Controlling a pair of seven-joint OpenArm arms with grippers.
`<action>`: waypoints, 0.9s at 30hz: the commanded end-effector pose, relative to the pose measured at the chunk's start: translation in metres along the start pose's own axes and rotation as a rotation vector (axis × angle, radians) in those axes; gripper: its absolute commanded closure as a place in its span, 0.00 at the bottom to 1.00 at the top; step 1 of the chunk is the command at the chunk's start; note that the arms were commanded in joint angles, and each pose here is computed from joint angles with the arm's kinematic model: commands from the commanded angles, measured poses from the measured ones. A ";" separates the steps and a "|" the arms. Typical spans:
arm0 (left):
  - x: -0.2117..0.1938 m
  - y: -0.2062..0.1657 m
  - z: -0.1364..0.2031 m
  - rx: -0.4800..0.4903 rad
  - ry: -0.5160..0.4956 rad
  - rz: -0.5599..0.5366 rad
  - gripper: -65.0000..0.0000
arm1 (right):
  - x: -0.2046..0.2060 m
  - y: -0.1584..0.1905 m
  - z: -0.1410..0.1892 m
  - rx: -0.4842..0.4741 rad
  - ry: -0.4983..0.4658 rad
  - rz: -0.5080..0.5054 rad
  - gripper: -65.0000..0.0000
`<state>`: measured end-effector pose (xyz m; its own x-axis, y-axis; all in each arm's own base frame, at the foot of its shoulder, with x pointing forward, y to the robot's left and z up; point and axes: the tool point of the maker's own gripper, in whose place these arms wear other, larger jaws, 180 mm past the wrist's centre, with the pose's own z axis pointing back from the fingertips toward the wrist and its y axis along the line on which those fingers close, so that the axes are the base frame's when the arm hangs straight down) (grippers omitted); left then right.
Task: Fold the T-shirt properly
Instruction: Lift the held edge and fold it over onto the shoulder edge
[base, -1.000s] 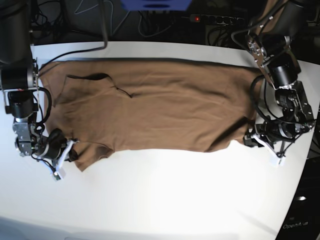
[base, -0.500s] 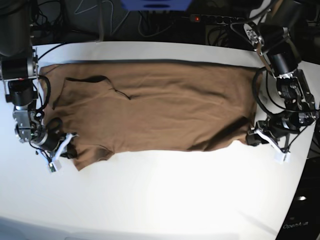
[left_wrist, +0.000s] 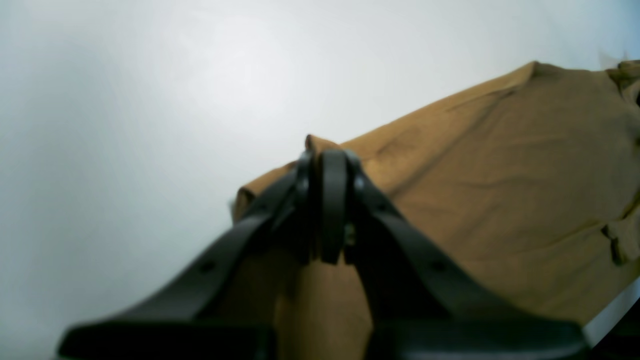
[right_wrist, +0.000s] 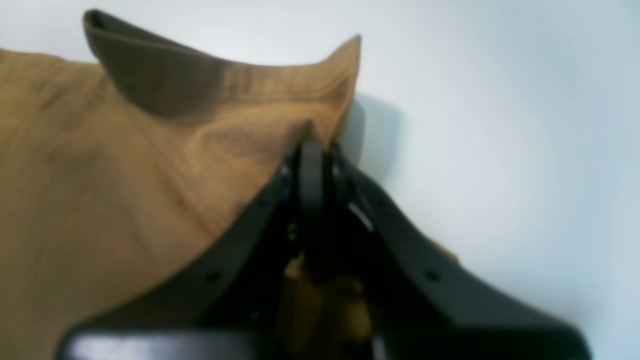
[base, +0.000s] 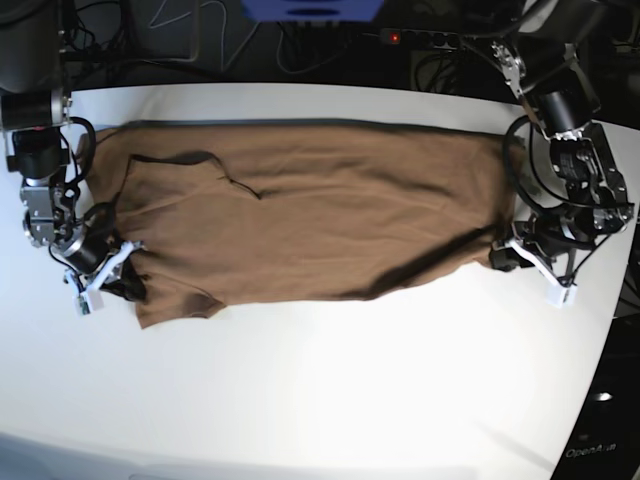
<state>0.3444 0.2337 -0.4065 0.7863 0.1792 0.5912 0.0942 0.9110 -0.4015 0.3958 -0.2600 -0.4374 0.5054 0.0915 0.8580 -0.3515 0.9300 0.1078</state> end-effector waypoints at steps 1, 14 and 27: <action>0.025 -0.001 0.007 -0.004 -0.064 -0.026 0.96 | 0.007 -0.021 0.011 -0.042 -0.002 0.022 0.99; 0.022 -0.002 0.006 -0.008 -0.054 -0.023 0.96 | 0.027 0.010 0.043 0.035 -0.075 0.224 0.99; 0.012 -0.019 0.018 0.009 -0.083 -0.085 0.96 | 0.043 0.057 0.088 0.029 -0.033 0.507 0.99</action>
<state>0.3311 0.2212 -0.3935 0.7587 0.1318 0.6379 0.1364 0.9254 -0.3535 0.3241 -0.2342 -0.3607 0.2715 0.5210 0.8092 -0.5710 0.7640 -0.3004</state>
